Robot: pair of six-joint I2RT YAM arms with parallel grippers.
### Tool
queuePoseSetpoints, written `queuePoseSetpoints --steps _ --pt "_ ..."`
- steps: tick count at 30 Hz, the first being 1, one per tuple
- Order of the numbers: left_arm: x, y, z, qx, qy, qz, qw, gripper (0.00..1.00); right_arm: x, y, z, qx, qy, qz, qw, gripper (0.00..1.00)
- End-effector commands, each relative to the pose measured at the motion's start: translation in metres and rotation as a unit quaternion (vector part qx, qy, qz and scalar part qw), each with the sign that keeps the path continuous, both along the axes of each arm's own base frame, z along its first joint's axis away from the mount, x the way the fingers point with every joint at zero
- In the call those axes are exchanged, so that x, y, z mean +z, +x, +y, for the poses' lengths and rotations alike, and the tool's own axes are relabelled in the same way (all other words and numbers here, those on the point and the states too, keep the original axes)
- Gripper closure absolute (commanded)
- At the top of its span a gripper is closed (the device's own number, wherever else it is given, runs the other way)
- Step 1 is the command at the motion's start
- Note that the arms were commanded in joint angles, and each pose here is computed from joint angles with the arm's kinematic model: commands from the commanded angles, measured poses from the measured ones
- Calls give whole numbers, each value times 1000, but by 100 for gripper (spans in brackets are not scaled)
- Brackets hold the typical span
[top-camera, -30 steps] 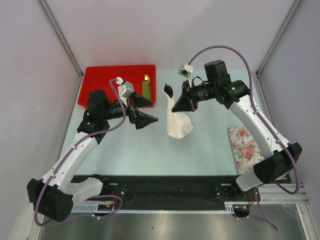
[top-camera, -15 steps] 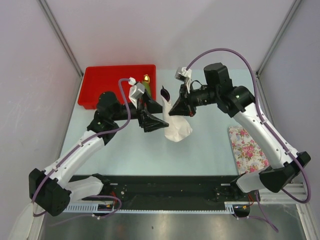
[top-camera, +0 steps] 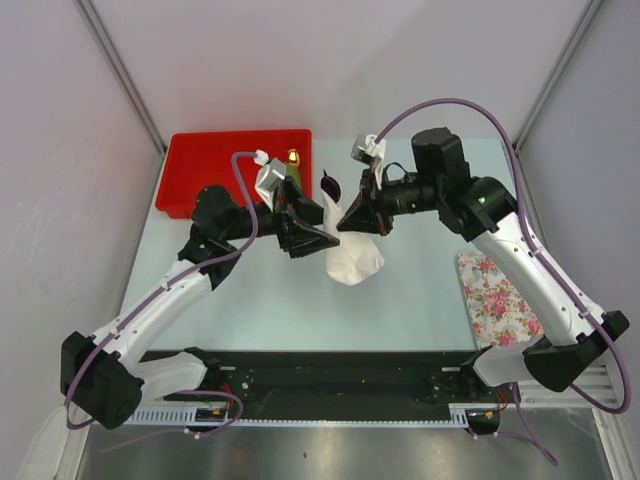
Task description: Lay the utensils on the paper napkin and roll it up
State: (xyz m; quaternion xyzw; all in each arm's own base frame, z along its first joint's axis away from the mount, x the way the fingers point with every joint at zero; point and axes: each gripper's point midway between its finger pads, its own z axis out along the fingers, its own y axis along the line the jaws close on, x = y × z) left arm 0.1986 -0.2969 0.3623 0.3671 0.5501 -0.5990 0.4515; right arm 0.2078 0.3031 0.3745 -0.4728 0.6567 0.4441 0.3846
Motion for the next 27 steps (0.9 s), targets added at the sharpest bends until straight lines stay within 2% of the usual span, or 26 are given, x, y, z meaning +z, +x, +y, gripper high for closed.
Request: queuePoseSetpoints --steps 1,8,12,17,22,23,24,26,27 --pt "-3 4 -1 11 -2 -8 1000 30 29 -4 0 2 37 -41 998 100" --pt "-11 0 -5 -1 6 -1 1000 39 36 -3 2 0 47 -39 998 100" --pt "-12 2 -6 0 4 4 1000 51 38 -4 2 0 51 -37 998 100" --pt "-12 1 -7 -7 1 11 1000 60 41 -5 3 0 55 -36 998 100" --pt "-9 -3 -8 -20 -5 6 1000 86 41 -5 2 0 57 -39 998 100" --pt "-9 -6 -7 -26 -6 4 1000 94 41 -7 1 0 58 -40 998 100" --pt "-8 -8 -7 -31 -8 8 999 98 39 -6 1 -1 56 -39 998 100" --pt "-6 -10 -5 -33 -16 5 999 100 36 -4 0 -8 52 -37 998 100" --pt "-5 -11 -5 -35 -18 9 999 100 35 -2 0 -12 49 -37 998 92"
